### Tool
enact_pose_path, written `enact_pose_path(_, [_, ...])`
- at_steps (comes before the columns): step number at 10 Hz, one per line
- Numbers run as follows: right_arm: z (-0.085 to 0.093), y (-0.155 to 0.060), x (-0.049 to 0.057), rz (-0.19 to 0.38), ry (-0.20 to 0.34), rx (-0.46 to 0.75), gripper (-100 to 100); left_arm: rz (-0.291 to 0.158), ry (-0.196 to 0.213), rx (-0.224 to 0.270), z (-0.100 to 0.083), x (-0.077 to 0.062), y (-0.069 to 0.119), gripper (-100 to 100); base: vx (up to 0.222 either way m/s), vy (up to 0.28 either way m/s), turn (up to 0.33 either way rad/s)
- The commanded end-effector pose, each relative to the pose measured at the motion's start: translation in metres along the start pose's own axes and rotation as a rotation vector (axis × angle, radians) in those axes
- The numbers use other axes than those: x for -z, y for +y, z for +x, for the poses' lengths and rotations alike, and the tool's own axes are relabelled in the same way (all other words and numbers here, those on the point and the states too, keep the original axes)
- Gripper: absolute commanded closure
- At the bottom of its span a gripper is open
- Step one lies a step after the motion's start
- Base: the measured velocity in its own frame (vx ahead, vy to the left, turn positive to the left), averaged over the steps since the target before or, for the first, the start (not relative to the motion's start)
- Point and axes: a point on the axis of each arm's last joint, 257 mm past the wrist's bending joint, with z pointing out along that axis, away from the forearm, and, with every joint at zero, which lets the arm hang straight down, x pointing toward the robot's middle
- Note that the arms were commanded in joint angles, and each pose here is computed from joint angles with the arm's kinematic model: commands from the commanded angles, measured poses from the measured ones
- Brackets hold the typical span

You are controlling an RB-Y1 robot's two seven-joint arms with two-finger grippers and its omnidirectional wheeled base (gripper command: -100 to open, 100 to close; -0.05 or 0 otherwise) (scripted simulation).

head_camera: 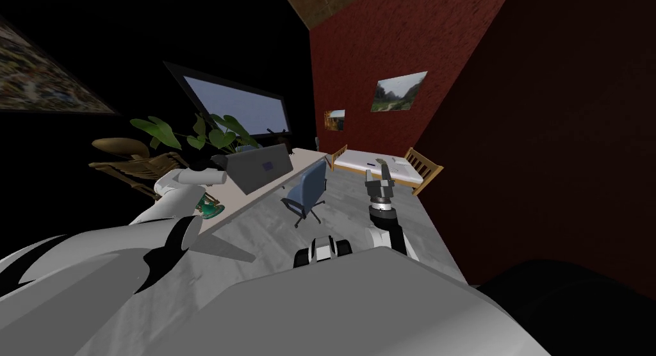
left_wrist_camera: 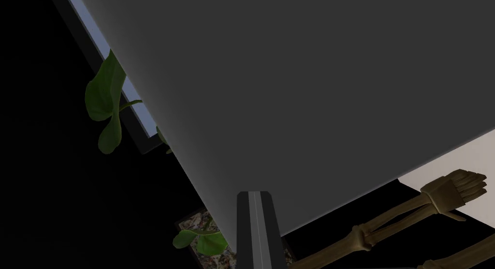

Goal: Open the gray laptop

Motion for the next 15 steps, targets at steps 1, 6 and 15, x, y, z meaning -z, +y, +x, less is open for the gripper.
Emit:
enact_pose_path(1, [0.000,0.000,0.000,0.000,0.000,0.000,0,-0.051,0.005,0.019,-0.002,-0.001,0.004,100,0.000,0.093,-0.059])
enact_pose_path(6, [0.000,0.000,0.000,0.000,0.000,0.000,0,-0.143,0.023,0.069,-0.003,0.001,0.001,100,0.000,0.094,-0.073])
enact_pose_path(15, [0.000,0.000,0.000,0.000,0.000,0.000,0,-0.307,0.066,0.133,0.000,0.011,0.006,100,-0.007,0.093,-0.071])
